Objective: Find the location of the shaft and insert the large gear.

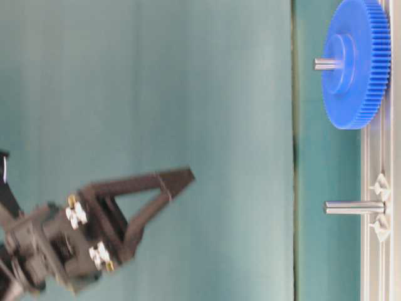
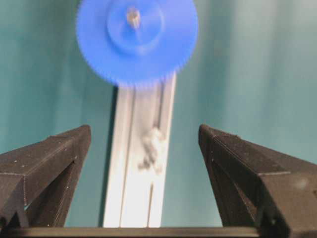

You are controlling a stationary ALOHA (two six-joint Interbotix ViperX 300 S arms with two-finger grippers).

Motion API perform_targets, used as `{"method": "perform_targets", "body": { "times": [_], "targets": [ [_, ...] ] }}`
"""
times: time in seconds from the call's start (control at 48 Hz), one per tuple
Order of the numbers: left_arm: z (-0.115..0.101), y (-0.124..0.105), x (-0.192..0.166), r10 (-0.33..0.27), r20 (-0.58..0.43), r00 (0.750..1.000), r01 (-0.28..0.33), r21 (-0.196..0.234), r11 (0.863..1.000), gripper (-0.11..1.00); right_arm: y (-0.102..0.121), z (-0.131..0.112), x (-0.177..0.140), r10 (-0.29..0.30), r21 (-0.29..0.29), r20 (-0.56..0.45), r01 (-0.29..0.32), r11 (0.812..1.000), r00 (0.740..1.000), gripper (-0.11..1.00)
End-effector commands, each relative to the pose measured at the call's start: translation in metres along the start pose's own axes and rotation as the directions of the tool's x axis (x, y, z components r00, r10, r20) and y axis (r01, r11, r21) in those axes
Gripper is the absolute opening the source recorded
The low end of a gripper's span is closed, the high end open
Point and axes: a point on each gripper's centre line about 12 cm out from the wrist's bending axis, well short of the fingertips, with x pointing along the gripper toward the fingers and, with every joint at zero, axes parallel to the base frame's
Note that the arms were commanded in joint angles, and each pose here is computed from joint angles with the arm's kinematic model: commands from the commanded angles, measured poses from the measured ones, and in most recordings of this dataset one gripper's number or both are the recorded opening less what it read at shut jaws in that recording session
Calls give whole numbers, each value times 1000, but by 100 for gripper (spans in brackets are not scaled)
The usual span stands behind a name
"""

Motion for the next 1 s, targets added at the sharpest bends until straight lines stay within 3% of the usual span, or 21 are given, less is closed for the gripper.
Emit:
{"method": "perform_targets", "body": {
  "times": [0.0, 0.25, 0.395, 0.583, 0.77, 0.978],
  "targets": [
    [2, -4, -18, -7, 51, 999, 7, 1, 1000, 89, 1, 8, -2, 0, 7, 19, 0, 1000, 1000, 1],
    [-16, -5, -31, -11, 112, 994, 15, -35, 999, 89, 1, 10, -3, 2, 7, 31, -3, 1000, 1000, 1],
    [-22, -7, -43, -15, 159, 987, 21, -34, 999, 89, 1, 9, -3, 2, 7, 28, -2, 1000, 1000, 1],
    [-48, -7, -50, -17, 167, 986, 23, -34, 999, 89, 1, 8, -5, 3, 7, 38, -3, 1000, 999, 1],
    [-51, -8, -63, -21, 285, 958, 31, -29, 999, 84, 1, 8, -6, 3, 7, 41, -3, 1000, 999, 1],
    [-60, -8, -61, -24, 295, 955, 34, -29, 999, 78, 1, 6, -5, 3, 8, 35, -3, 1000, 999, 1]
  ]
}}
